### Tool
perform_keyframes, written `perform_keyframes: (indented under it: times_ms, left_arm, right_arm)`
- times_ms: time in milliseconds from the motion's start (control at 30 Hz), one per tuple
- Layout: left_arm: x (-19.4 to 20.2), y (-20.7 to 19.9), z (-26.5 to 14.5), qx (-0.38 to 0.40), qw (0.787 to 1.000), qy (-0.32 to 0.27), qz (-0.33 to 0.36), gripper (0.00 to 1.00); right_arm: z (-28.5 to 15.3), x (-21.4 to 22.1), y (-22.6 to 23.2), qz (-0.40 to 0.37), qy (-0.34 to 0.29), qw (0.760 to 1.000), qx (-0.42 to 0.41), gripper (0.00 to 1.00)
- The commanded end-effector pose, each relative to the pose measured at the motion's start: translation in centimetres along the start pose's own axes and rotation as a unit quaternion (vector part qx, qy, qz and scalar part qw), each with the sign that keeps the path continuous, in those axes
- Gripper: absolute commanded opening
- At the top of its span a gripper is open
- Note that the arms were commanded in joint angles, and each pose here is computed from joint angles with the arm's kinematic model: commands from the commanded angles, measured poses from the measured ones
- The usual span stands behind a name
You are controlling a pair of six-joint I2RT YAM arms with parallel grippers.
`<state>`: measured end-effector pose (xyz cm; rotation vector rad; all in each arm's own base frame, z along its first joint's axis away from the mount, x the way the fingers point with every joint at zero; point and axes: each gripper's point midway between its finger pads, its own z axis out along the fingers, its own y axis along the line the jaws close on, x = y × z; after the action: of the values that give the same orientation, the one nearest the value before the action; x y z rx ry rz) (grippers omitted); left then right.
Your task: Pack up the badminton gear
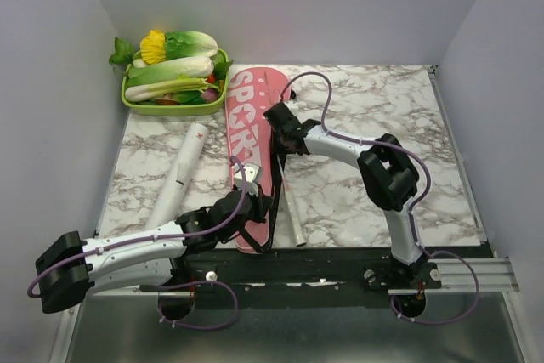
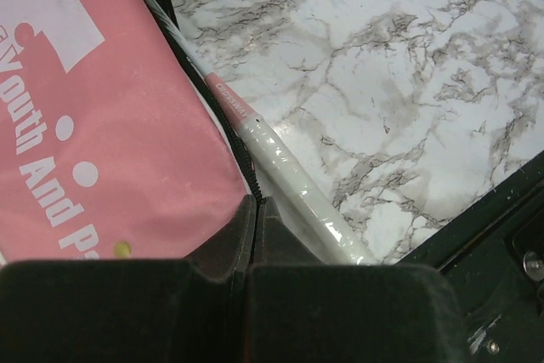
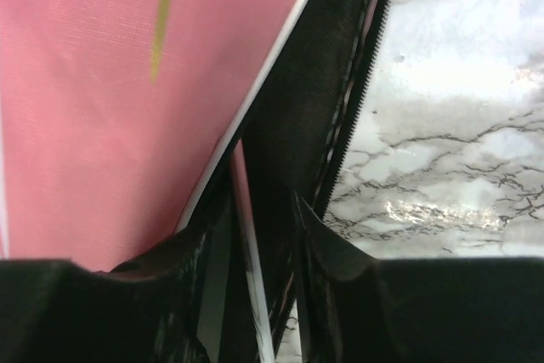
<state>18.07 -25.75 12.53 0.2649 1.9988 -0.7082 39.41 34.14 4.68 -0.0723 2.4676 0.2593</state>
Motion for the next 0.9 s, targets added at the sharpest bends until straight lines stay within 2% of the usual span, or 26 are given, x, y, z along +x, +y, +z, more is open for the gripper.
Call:
perform_keyframes:
  times_ms: [0, 333, 600, 867]
  left_arm:
    - [-1.8, -2.5, -0.2, 0.051, 0.998, -0.026, -0.029, 0.00]
    - [-1.8, -0.6, -1.0, 0.021, 0.999, -0.039, -0.017, 0.00]
    - [-1.9, 0.2, -1.5, 0.010, 0.999, -0.044, -0.015, 0.00]
    - [-1.8, -0.1, -1.3, 0.016, 0.999, -0.044, -0.016, 0.00]
  right_arm:
    - [-0.4, -0.4, -0.1, 0.020, -0.027, 0.999, -0.015, 0.49]
    - [-8.4, 1.7, -2.8, 0.019, -0.018, 0.999, -0.046, 0.58]
    - [-12.9, 9.8, -4.5, -0.023, 0.086, 0.991, -0.103, 0.60]
    - [-15.9, 16.6, -4.6, -0.038, 0.139, 0.976, -0.161, 0.65]
